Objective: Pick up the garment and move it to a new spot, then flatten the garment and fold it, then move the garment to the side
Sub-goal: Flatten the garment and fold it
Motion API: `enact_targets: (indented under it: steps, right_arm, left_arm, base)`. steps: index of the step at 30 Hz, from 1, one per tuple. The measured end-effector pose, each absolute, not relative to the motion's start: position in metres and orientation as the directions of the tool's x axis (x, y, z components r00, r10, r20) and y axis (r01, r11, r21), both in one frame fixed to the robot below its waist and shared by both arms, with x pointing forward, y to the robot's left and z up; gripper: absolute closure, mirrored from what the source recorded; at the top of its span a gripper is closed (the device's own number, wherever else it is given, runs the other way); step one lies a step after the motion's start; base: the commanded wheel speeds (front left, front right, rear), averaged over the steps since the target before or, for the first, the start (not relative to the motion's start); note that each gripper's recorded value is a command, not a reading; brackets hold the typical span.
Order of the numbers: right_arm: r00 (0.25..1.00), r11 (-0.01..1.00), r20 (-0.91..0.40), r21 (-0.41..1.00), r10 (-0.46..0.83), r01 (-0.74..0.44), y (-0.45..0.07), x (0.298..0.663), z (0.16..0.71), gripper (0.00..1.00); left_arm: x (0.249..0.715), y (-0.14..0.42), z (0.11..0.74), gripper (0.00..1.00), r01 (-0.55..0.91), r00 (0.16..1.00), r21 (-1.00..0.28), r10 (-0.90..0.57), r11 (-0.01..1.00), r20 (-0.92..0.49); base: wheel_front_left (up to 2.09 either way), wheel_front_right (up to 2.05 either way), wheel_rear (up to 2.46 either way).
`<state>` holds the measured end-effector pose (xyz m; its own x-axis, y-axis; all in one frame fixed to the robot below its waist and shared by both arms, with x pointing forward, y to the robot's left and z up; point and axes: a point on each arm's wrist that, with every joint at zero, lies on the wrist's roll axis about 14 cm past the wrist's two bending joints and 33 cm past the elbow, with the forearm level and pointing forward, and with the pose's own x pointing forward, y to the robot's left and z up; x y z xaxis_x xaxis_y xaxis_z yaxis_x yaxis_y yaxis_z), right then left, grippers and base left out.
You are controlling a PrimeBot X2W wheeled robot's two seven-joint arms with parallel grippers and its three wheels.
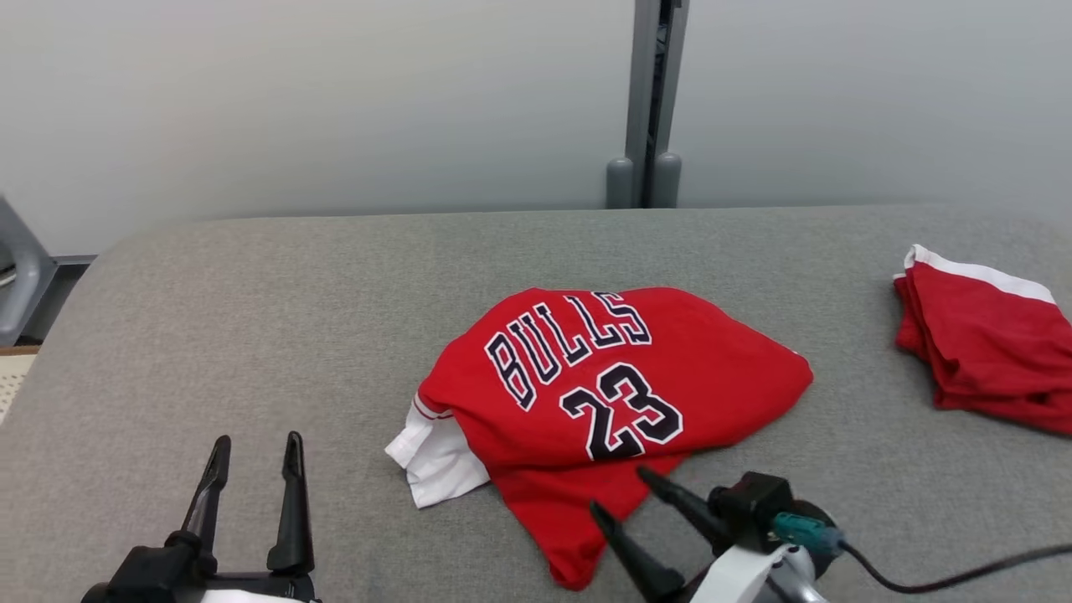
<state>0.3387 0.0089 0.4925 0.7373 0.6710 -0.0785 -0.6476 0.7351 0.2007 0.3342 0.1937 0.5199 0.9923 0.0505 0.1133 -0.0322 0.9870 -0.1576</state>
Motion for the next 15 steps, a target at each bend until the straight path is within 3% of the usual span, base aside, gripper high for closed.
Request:
enact_targets:
  steps: [8, 15]
  right_arm:
    - [0.533, 0.641, -0.397, 0.22, 0.747, -0.735, 0.034, 0.308, 0.429, 0.0]
    - [0.422, 0.599, -0.531, 0.217, 0.735, -0.771, 0.045, 0.294, 0.398, 0.0]
  left_arm:
    - [0.312, 0.216, 0.516, 0.0, -0.112, 0.986, -0.171, 0.131, 0.979, 0.106]
    - [0.295, 0.232, 0.511, 0.0, -0.171, 0.977, -0.182, 0.19, 0.968, 0.095]
  base:
    - [0.0, 0.0, 0.0]
    - [0.0, 0.0, 0.0]
